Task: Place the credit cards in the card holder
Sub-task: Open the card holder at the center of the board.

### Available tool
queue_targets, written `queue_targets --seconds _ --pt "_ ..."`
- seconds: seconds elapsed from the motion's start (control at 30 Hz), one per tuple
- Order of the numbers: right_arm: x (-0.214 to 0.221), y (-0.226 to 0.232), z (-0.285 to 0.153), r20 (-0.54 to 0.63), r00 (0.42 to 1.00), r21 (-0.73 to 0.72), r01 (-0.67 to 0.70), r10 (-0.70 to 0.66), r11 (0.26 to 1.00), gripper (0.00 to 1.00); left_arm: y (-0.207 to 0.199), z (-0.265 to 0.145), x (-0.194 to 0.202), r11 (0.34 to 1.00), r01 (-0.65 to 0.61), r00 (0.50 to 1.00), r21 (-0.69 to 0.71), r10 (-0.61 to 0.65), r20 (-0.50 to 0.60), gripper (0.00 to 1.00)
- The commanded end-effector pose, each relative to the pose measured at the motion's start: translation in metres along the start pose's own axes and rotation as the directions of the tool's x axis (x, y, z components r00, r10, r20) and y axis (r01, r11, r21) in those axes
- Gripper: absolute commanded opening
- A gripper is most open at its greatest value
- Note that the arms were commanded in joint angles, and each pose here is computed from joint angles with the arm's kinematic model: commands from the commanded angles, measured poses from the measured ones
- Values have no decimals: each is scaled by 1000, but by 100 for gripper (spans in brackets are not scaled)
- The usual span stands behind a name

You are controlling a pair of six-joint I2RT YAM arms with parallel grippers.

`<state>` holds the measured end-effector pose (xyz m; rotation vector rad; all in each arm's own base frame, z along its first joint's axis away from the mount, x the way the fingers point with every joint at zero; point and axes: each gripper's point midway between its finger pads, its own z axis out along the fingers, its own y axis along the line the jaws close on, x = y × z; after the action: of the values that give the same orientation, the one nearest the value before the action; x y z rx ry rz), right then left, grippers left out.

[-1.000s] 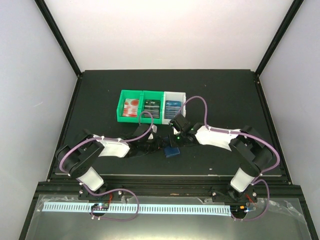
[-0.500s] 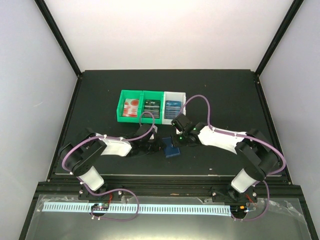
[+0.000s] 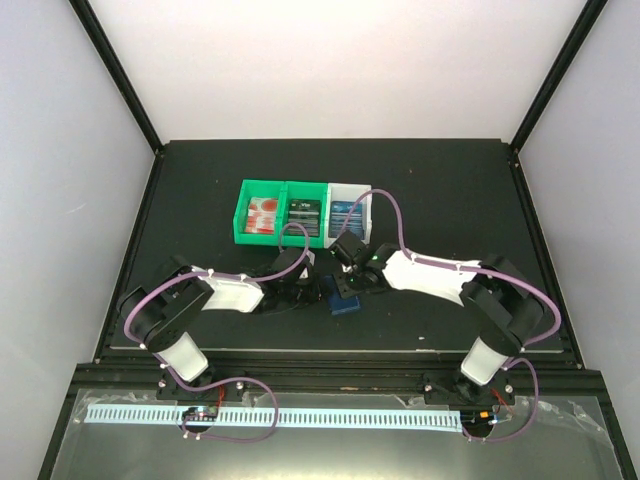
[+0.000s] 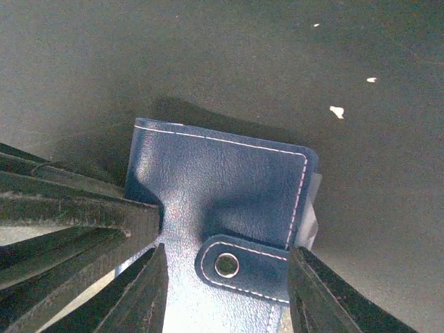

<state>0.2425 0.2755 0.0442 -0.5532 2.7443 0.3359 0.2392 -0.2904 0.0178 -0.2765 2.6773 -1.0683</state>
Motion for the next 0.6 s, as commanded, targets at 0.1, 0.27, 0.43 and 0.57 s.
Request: queue_targets --seconds 0.1,0.27,0.43,0.57 --pt "-2 -6 12 -8 998 114 62 -61 992 49 37 5 18 991 57 997 -125 -63 -45 12" --pt "0 -17 18 -14 998 188 63 -62 980 49 42 6 20 986 83 995 -144 -91 -46 12" --pt "0 -40 5 23 999 298 27 -36 954 39 59 3 20 966 107 993 -235 -118 -30 10" --pt "1 -57 -7 57 998 380 -13 -10 925 33 67 0 20 955 113 992 -273 -122 -16 10"
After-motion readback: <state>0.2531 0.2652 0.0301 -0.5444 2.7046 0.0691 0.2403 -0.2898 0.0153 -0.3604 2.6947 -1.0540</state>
